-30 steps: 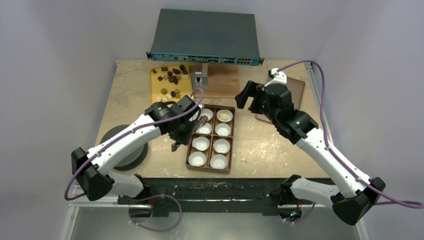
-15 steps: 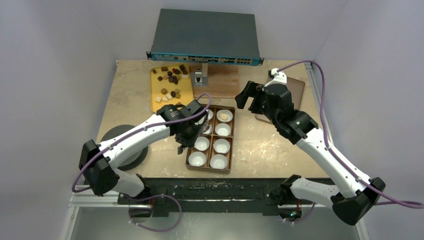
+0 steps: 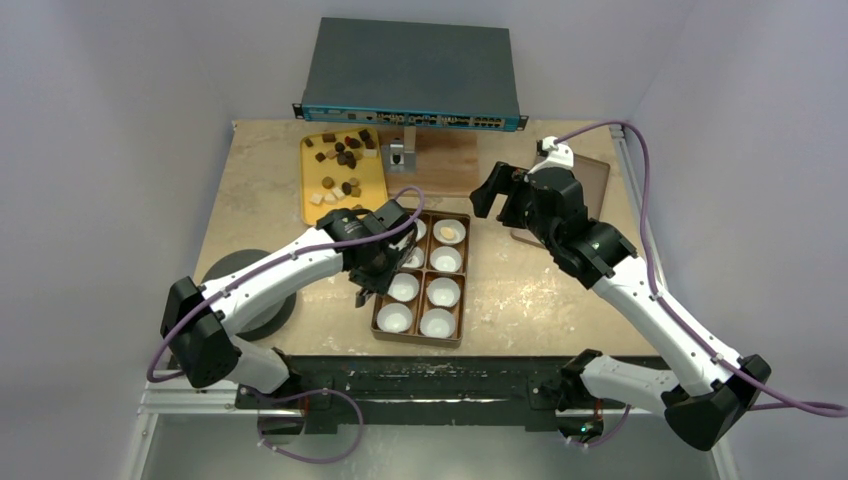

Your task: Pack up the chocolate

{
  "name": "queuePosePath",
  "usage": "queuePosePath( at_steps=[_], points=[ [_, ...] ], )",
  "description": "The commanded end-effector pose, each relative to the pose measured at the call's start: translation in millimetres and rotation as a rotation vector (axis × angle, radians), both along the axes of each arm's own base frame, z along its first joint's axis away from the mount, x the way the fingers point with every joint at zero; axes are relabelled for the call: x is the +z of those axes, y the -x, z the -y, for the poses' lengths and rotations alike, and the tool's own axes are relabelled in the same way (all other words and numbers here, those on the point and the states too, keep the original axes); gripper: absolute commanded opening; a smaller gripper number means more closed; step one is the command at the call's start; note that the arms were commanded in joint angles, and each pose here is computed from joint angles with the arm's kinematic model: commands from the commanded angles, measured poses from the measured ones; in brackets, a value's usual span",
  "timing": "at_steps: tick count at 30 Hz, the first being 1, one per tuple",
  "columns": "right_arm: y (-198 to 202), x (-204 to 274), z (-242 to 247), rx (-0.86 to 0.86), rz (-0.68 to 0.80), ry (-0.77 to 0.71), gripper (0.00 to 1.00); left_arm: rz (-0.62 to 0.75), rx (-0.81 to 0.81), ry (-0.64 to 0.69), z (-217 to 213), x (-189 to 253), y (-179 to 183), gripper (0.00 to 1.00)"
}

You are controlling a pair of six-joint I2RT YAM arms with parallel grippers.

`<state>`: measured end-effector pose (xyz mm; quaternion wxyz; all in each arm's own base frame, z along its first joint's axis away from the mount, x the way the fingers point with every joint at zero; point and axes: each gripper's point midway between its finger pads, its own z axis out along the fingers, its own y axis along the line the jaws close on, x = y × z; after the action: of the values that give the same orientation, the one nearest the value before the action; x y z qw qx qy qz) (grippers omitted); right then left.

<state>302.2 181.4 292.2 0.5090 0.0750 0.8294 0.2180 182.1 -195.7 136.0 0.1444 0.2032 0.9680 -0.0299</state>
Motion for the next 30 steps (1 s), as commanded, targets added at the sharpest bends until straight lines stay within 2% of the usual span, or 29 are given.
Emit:
queuePosePath(
  at_steps=[1, 14, 22, 30],
  points=[
    [0.0, 8.7, 1.7, -0.013, 0.021, -0.023, 0.88, 0.042, 0.012, 0.017, 0.3, 11.6, -4.4, 0.33],
    [0.1, 11.8, 1.2, -0.010, 0.026, -0.025, 0.88, 0.163, 0.079, 0.032, -20.4, 53.4, -22.3, 0.34],
    [1.2, 14.0, -0.2, 0.006, 0.031, -0.024, 0.89, 0.233, 0.235, 0.061, -57.9, 67.0, -61.5, 0.34],
    [2.3, 17.3, -1.3, 0.023, 0.038, -0.013, 0.89, 0.215, 0.310, 0.047, -70.3, 54.9, -103.2, 0.34]
  ],
)
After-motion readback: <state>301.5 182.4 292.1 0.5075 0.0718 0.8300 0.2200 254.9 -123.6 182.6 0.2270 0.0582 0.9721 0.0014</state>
